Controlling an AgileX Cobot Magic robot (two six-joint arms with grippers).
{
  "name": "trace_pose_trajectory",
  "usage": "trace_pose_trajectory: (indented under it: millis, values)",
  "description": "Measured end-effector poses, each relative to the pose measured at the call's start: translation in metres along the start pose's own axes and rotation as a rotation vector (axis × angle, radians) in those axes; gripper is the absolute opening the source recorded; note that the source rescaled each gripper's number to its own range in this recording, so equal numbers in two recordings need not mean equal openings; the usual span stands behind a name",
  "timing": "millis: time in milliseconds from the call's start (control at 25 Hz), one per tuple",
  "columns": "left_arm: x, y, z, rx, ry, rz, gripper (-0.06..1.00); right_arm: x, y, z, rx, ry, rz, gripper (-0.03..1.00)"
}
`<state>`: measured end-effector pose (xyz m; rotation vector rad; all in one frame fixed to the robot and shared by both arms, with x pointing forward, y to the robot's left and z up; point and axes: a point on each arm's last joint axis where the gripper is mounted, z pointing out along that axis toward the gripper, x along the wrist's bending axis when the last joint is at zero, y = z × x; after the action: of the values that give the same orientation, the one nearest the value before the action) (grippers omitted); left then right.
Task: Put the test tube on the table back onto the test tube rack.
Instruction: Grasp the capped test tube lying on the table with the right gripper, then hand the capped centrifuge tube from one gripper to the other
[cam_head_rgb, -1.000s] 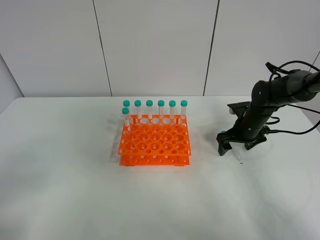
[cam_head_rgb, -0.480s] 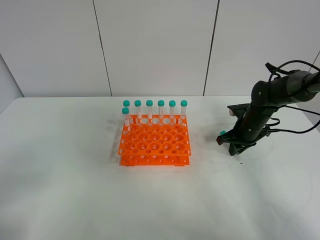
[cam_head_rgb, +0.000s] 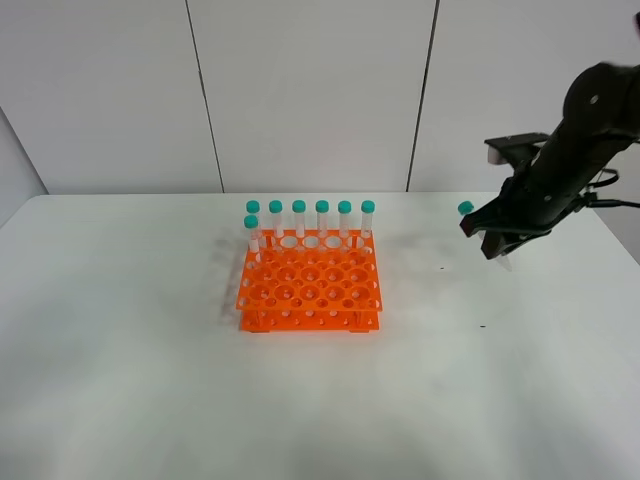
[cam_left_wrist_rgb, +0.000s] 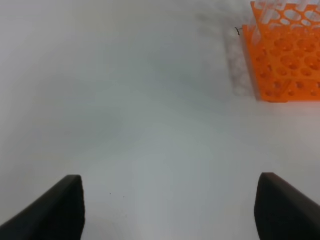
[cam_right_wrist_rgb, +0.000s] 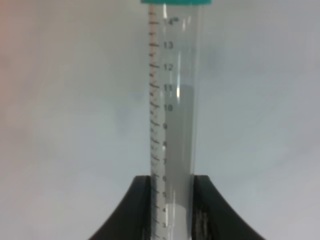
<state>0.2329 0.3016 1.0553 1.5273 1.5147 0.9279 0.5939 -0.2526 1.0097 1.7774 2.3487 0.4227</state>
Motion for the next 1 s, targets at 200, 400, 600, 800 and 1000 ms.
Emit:
trace_pose_trajectory:
  millis: [200,400,600,800,1000]
  values:
    - [0.0,0.0,0.0,0.0,0.0,0.0,1.0,0.018,-0.014,-0.071,-0.089,0.087,-0.152,0.02]
    - [0.0,0.0,0.0,0.0,0.0,0.0,1.0,0.049,-0.026,-0.108,-0.178,0.366,-0.317,0.02]
    - [0.0,0.0,0.0,0.0,0.0,0.0,1.0,0.067,-0.041,-0.095,-0.191,0.59,-0.389,0.02]
    - [0.0,0.0,0.0,0.0,0.0,0.0,1.0,0.098,-0.049,-0.081,-0.175,0.629,-0.481,0.02]
    - [0.0,0.0,0.0,0.0,0.0,0.0,1.0,0.132,-0.048,-0.078,-0.22,0.584,-0.577,0.02]
